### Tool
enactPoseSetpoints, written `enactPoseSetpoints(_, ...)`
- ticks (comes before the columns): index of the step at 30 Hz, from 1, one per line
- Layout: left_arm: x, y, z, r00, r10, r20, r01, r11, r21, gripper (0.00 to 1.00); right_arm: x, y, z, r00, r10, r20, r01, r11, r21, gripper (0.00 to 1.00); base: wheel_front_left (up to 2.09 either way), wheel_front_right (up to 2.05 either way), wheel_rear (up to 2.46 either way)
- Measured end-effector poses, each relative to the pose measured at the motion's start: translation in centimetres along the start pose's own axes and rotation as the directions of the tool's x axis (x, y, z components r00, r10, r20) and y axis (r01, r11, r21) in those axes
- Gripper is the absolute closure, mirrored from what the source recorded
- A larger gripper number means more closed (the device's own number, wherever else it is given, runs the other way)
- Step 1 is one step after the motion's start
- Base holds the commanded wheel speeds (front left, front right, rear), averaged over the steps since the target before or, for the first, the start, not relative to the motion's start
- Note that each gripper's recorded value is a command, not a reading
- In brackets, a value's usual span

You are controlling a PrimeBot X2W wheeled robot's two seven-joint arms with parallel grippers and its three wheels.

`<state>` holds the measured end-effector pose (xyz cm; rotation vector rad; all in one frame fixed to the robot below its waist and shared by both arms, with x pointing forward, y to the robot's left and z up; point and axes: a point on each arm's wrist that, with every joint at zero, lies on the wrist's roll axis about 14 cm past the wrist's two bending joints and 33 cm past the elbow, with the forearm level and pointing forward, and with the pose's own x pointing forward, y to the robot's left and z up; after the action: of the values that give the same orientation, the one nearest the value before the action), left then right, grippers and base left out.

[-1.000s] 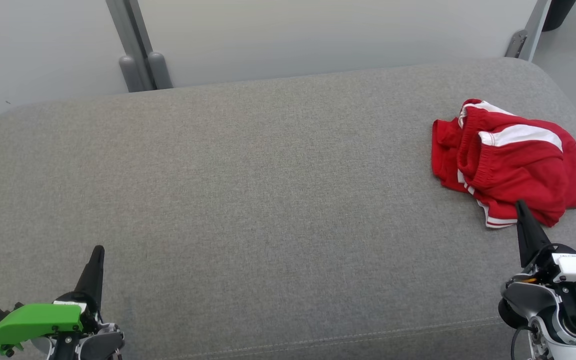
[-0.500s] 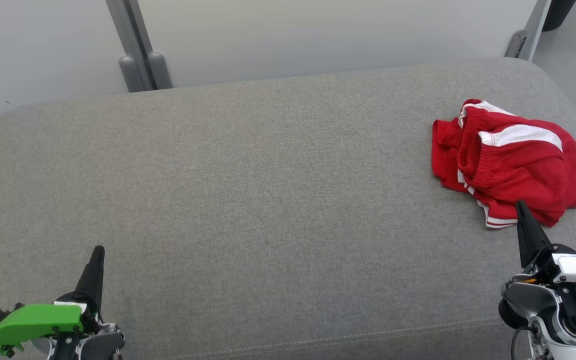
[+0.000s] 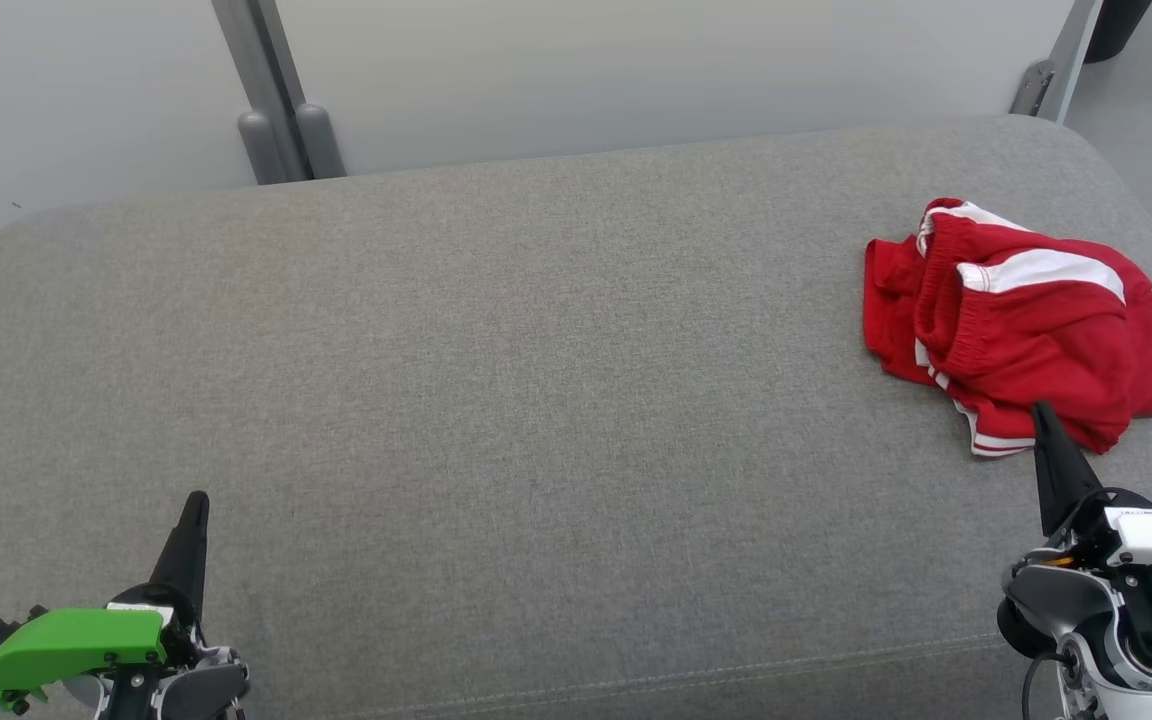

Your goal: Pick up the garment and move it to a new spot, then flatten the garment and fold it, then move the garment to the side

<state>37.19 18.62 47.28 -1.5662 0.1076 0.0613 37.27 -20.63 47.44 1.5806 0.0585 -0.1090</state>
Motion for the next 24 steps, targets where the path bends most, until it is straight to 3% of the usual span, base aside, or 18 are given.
enactPoseSetpoints(24,0.11,-0.14,0.07,1.000,-0.003,0.002,0.003,1.000,-0.001,1.00,0.00,0.00,0.04,1.000,0.001,0.001,-0.001,1.000,0.000,1.00,0.00,0.00,0.00)
